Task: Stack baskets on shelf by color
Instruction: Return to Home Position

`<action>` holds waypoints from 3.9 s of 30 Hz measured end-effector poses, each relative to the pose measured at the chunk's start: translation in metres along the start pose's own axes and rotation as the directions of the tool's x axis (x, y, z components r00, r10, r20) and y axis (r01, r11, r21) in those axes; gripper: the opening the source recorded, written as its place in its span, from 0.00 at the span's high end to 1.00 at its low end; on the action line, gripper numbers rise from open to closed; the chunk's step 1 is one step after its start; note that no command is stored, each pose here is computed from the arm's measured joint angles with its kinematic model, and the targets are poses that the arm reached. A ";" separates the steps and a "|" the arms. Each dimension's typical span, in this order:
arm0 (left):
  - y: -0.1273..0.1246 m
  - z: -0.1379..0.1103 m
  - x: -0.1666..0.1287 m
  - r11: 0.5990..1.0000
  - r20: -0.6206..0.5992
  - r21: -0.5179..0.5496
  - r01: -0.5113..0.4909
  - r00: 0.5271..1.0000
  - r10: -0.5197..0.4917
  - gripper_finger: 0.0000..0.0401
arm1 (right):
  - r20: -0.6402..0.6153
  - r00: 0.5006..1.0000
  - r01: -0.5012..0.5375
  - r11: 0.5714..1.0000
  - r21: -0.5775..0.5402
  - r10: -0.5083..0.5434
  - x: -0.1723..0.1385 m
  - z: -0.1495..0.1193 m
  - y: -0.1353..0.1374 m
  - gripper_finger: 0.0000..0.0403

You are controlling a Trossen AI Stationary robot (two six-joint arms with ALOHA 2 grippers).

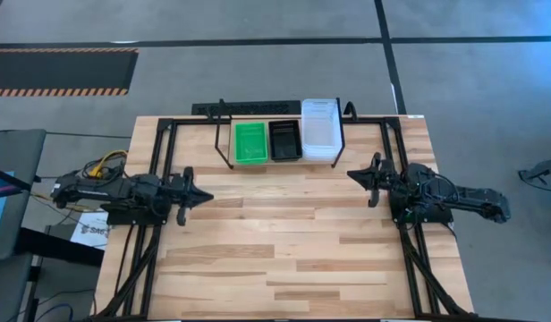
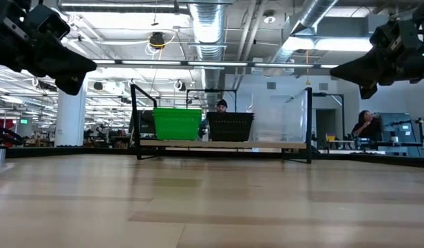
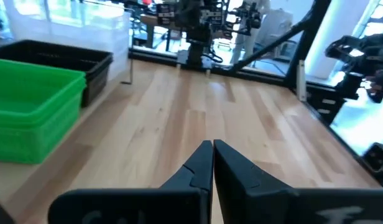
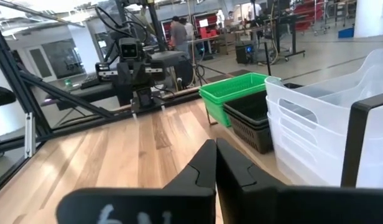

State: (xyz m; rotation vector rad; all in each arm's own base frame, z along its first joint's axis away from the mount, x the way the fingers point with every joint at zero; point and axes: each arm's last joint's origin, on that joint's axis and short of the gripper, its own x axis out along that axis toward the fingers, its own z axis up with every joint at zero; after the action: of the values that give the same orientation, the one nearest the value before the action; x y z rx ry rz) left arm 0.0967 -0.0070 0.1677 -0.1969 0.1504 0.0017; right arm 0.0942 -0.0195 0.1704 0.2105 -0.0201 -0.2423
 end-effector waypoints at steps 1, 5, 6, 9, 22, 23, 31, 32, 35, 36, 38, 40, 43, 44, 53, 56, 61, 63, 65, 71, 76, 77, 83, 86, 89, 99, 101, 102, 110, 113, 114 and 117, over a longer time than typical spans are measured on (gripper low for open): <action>0.001 0.000 0.000 1.000 0.000 0.007 -0.011 1.000 0.011 1.00 | -0.001 1.000 0.000 1.000 0.000 0.000 0.000 0.000 0.000 0.95; 0.002 0.000 0.000 0.999 0.003 0.021 -0.036 0.999 0.036 1.00 | -0.004 1.000 0.000 1.000 -0.001 0.000 0.000 0.000 0.000 0.93; 0.002 0.000 0.000 0.999 0.004 0.019 -0.039 0.999 0.038 1.00 | -0.004 1.000 0.000 1.000 -0.001 0.000 0.000 0.000 0.000 0.93; 0.002 0.000 0.000 0.999 0.003 -0.016 -0.039 0.999 0.039 1.00 | -0.004 1.000 0.000 1.000 -0.001 0.000 0.000 0.000 0.000 0.93; 0.002 0.000 0.000 0.999 0.003 -0.021 -0.038 0.999 0.039 1.00 | -0.002 1.000 0.000 1.000 -0.002 0.000 0.000 0.000 0.000 0.93; 0.002 0.000 0.000 0.999 0.003 -0.020 -0.038 0.999 0.039 1.00 | -0.002 1.000 0.000 1.000 -0.002 0.000 0.000 0.000 0.000 0.93; 0.002 0.000 0.000 0.999 0.002 -0.020 -0.039 0.999 0.039 1.00 | -0.002 1.000 -0.001 1.000 -0.002 0.001 0.000 0.000 0.000 0.93; 0.002 0.000 0.000 0.999 0.002 -0.021 -0.039 0.999 0.039 1.00 | -0.002 1.000 -0.001 1.000 -0.001 0.001 0.000 0.000 0.000 0.93; 0.002 0.000 0.000 0.999 0.002 -0.020 -0.039 0.999 0.039 1.00 | -0.002 1.000 -0.001 1.000 -0.001 0.001 0.000 0.000 0.000 0.93; 0.002 0.000 0.000 0.999 0.002 -0.019 -0.039 0.999 0.039 1.00 | -0.002 1.000 -0.001 1.000 -0.001 0.001 0.000 0.000 0.000 0.93; 0.002 0.000 0.000 0.999 0.002 -0.021 -0.039 0.999 0.039 1.00 | -0.001 1.000 -0.001 1.000 -0.001 0.001 0.000 0.000 0.000 0.93; 0.002 0.000 0.000 0.999 0.002 -0.020 -0.039 0.999 0.039 1.00 | -0.002 1.000 -0.001 1.000 -0.001 0.001 0.000 0.000 0.000 0.93; 0.002 0.000 0.000 0.999 0.002 -0.021 -0.039 0.999 0.039 1.00 | -0.002 1.000 -0.001 1.000 -0.001 0.001 0.000 0.000 0.000 0.93; 0.002 0.000 0.000 0.999 0.002 -0.021 -0.039 0.999 0.039 1.00 | -0.001 1.000 -0.001 1.000 -0.001 0.001 0.000 0.000 0.000 0.93; 0.002 0.000 0.000 0.999 0.001 -0.017 -0.031 1.000 0.031 1.00 | -0.002 1.000 -0.002 1.000 -0.001 0.002 0.000 0.000 0.000 0.93; 0.001 0.000 0.000 1.000 0.000 -0.019 -0.024 1.000 0.024 1.00 | -0.002 1.000 -0.002 1.000 -0.001 0.002 0.000 -0.001 0.000 0.93; 0.001 0.000 0.000 1.000 0.001 -0.018 -0.025 1.000 0.026 1.00 | -0.002 1.000 -0.002 1.000 -0.001 0.002 0.000 -0.001 0.000 0.93; 0.001 0.000 0.000 0.999 0.001 -0.018 -0.026 1.000 0.026 1.00 | -0.002 1.000 -0.002 1.000 -0.001 0.002 0.000 -0.001 0.000 0.93; 0.001 0.000 0.000 0.999 0.001 -0.018 -0.027 1.000 0.027 1.00 | -0.002 1.000 -0.002 1.000 -0.001 0.002 0.000 -0.001 0.000 0.93; 0.001 0.000 0.000 0.999 0.002 -0.018 -0.028 1.000 0.028 1.00 | -0.002 1.000 -0.002 1.000 -0.001 0.002 0.000 -0.001 0.000 0.93; 0.001 0.000 0.000 0.999 0.002 -0.018 -0.028 1.000 0.028 1.00 | -0.002 1.000 -0.002 1.000 -0.001 0.002 0.000 -0.001 0.000 0.93; 0.001 0.000 0.000 0.999 0.002 -0.018 -0.028 1.000 0.028 1.00 | -0.002 1.000 -0.002 1.000 -0.001 0.002 0.000 -0.001 0.000 0.93; 0.001 0.000 0.000 0.999 0.002 -0.018 -0.028 1.000 0.028 1.00 | -0.002 1.000 -0.002 1.000 -0.001 0.002 0.000 -0.001 0.000 0.93; 0.001 0.000 0.000 0.999 0.002 -0.018 -0.028 1.000 0.028 1.00 | -0.002 1.000 -0.002 1.000 -0.001 0.002 0.000 -0.001 0.000 0.93; 0.001 0.000 0.000 0.999 0.002 -0.018 -0.028 1.000 0.028 1.00 | -0.002 1.000 -0.002 1.000 -0.001 0.002 0.000 -0.001 0.000 0.93; 0.001 0.000 0.000 0.999 0.002 -0.018 -0.028 1.000 0.028 1.00 | -0.002 1.000 -0.002 1.000 -0.001 0.002 0.000 -0.001 0.000 0.93; 0.001 0.000 0.000 0.999 0.002 -0.018 -0.028 1.000 0.028 1.00 | -0.002 1.000 -0.002 1.000 -0.001 0.002 0.000 -0.001 0.000 0.93; 0.001 0.000 0.000 0.999 0.002 -0.018 -0.028 1.000 0.028 1.00 | -0.002 1.000 -0.002 1.000 -0.001 0.002 0.000 -0.001 0.000 0.93; 0.001 0.000 0.000 0.999 0.002 -0.018 -0.028 1.000 0.028 1.00 | -0.002 1.000 -0.002 1.000 -0.001 0.002 0.000 -0.001 0.000 0.93; 0.001 0.000 0.000 0.999 0.002 -0.018 -0.028 1.000 0.028 1.00 | -0.002 1.000 -0.002 1.000 -0.001 0.002 0.000 -0.001 0.000 0.93; 0.001 0.000 0.000 0.999 0.002 -0.018 -0.028 1.000 0.028 1.00 | -0.002 1.000 -0.002 1.000 -0.001 0.002 0.000 -0.001 0.000 0.93; 0.001 0.000 0.000 0.999 0.002 -0.018 -0.028 1.000 0.028 1.00 | -0.002 1.000 -0.002 1.000 -0.001 0.002 0.000 -0.001 0.000 0.93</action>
State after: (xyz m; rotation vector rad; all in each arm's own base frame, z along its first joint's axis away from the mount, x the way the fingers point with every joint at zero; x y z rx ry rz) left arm 0.0970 -0.0058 0.1672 -0.2128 0.1509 0.0311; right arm 0.0943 -0.0195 0.1699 0.2098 -0.0182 -0.2402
